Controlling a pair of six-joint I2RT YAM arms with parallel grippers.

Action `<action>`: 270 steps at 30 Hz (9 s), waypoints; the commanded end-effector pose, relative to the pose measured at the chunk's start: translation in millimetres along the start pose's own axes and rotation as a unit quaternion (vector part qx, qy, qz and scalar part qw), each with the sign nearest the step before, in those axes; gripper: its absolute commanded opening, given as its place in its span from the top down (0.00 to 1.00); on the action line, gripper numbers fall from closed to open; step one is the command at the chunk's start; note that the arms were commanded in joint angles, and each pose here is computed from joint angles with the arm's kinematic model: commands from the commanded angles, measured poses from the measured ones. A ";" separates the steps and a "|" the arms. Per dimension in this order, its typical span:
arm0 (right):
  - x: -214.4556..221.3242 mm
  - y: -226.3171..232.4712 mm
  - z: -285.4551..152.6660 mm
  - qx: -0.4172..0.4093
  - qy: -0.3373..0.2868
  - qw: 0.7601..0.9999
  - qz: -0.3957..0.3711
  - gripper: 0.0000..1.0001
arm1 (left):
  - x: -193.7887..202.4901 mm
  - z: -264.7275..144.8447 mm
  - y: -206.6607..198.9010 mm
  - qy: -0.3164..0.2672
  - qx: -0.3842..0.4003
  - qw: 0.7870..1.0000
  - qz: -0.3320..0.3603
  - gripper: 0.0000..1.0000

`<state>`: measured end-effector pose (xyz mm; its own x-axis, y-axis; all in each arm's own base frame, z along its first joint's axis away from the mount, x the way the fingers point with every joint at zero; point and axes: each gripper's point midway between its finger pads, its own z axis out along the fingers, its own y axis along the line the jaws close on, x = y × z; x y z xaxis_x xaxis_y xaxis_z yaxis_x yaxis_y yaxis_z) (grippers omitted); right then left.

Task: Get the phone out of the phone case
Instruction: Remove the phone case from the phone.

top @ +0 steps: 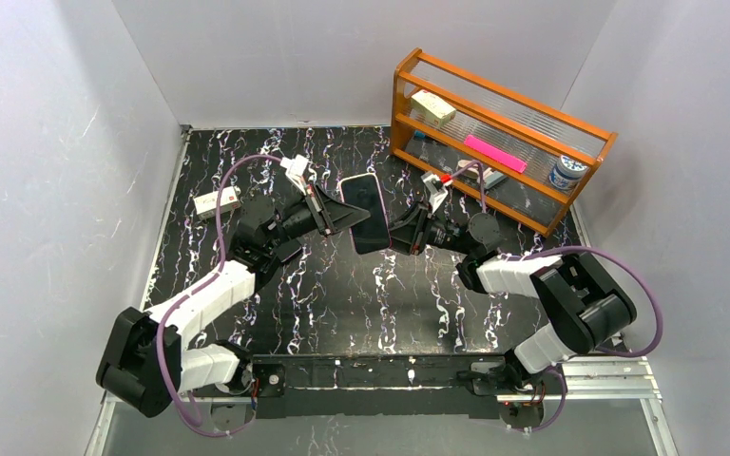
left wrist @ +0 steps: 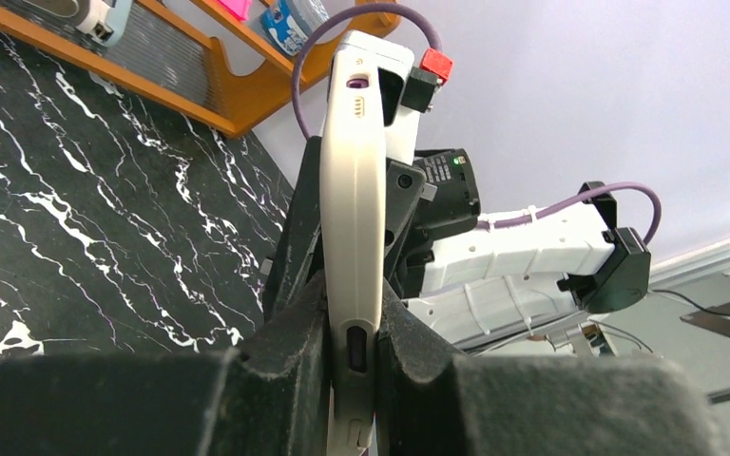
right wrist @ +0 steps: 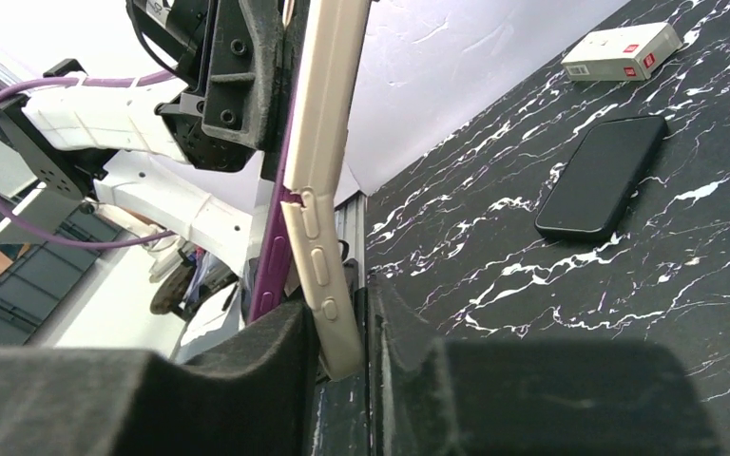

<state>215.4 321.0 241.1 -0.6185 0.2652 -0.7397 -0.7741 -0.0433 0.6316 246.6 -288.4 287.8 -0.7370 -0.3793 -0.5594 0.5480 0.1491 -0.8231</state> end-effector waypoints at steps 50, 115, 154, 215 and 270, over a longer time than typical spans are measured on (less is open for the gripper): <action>-2.3 -45.2 -5.8 0.254 -0.052 0.946 0.197 0.99 | 43.2 -4.7 62.4 0.223 -0.261 0.711 0.614 0.25; 9.9 -55.9 -0.4 0.292 -0.060 0.917 0.265 0.99 | 66.0 -8.5 127.6 0.240 -0.307 0.674 0.628 1.00; 13.0 -67.2 14.3 0.298 -0.031 0.907 0.294 0.99 | 64.1 -11.7 112.2 0.195 -0.320 0.648 0.663 0.61; 31.0 -51.6 32.1 0.262 0.025 0.917 0.299 0.99 | 34.7 -10.5 130.1 0.200 -0.289 0.700 0.622 0.46; 16.6 -205.6 -68.1 0.525 -0.066 0.823 0.207 0.99 | 1.8 -36.1 76.5 0.115 -0.354 0.675 0.637 1.00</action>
<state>321.5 297.1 67.0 -0.8119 0.4957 -0.3083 0.1338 0.6721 0.7283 256.7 -258.6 177.4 0.0362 0.6605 -0.7499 0.6493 0.5549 0.5201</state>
